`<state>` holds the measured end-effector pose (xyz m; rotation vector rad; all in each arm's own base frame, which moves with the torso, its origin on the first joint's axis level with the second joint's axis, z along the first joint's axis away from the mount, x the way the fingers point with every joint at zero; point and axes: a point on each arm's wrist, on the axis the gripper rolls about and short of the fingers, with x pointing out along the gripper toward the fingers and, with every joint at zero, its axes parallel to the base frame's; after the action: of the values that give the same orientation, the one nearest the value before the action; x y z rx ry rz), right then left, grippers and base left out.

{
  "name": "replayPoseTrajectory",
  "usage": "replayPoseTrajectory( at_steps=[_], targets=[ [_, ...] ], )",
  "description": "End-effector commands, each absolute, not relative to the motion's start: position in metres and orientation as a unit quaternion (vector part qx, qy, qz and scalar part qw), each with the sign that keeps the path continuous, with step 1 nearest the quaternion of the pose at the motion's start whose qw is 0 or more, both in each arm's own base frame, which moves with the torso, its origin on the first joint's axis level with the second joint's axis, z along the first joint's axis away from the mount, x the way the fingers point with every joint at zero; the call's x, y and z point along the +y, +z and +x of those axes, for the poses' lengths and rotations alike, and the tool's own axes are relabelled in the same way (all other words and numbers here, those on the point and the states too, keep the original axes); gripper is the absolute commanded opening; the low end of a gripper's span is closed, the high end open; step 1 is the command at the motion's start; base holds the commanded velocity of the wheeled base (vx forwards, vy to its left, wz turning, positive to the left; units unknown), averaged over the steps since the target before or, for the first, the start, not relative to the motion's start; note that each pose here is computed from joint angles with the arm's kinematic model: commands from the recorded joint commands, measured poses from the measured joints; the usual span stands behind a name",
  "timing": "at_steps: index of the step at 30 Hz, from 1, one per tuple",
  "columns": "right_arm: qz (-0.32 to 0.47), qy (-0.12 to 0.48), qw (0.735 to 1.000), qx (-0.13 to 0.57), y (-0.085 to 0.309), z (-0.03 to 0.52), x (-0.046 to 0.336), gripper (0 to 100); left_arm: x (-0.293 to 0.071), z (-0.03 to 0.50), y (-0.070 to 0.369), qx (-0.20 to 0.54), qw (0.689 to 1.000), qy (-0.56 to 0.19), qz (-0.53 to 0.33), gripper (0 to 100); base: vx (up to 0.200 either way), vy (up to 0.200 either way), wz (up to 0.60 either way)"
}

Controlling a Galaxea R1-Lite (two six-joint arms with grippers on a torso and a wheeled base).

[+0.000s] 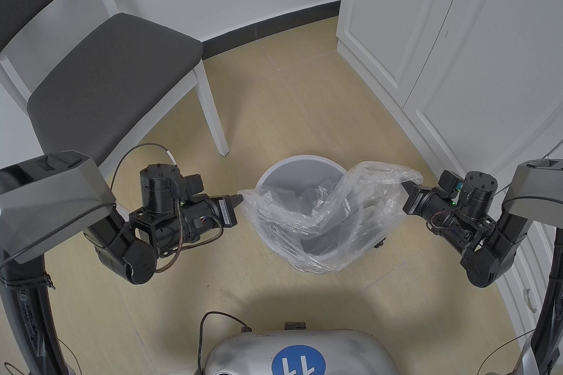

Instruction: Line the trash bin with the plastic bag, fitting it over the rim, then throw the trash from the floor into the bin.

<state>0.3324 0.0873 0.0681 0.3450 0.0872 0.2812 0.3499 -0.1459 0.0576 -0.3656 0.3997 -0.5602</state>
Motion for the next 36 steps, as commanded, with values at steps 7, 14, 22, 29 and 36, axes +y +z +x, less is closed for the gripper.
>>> replayPoseTrajectory(
  at_steps=[7,14,22,29,36],
  targets=[
    [0.129,0.138,0.981,0.035,0.072,0.324,0.083,0,-0.124,0.323,0.1,0.198,0.934,-0.264,-0.135,0,0.0,0.0,0.0],
    [0.075,0.145,0.985,0.05,0.069,0.308,0.083,0,-0.116,0.296,0.131,0.239,0.928,-0.26,-0.122,0,0.0,0.0,0.0],
    [0.025,0.152,0.986,0.058,0.07,0.292,0.082,0,-0.116,0.281,0.136,0.275,0.92,-0.263,-0.099,0,0.0,0.0,0.0],
    [0.013,0.154,0.985,0.073,0.06,0.293,0.083,0,-0.127,0.288,0.11,0.314,0.907,-0.265,-0.089,0,0.0,0.0,0.0],
    [0.012,0.156,0.983,0.099,0.039,0.303,0.088,0,-0.141,0.306,0.073,0.322,0.913,-0.238,-0.074,0,0.0,0.0,0.0]
  ],
)
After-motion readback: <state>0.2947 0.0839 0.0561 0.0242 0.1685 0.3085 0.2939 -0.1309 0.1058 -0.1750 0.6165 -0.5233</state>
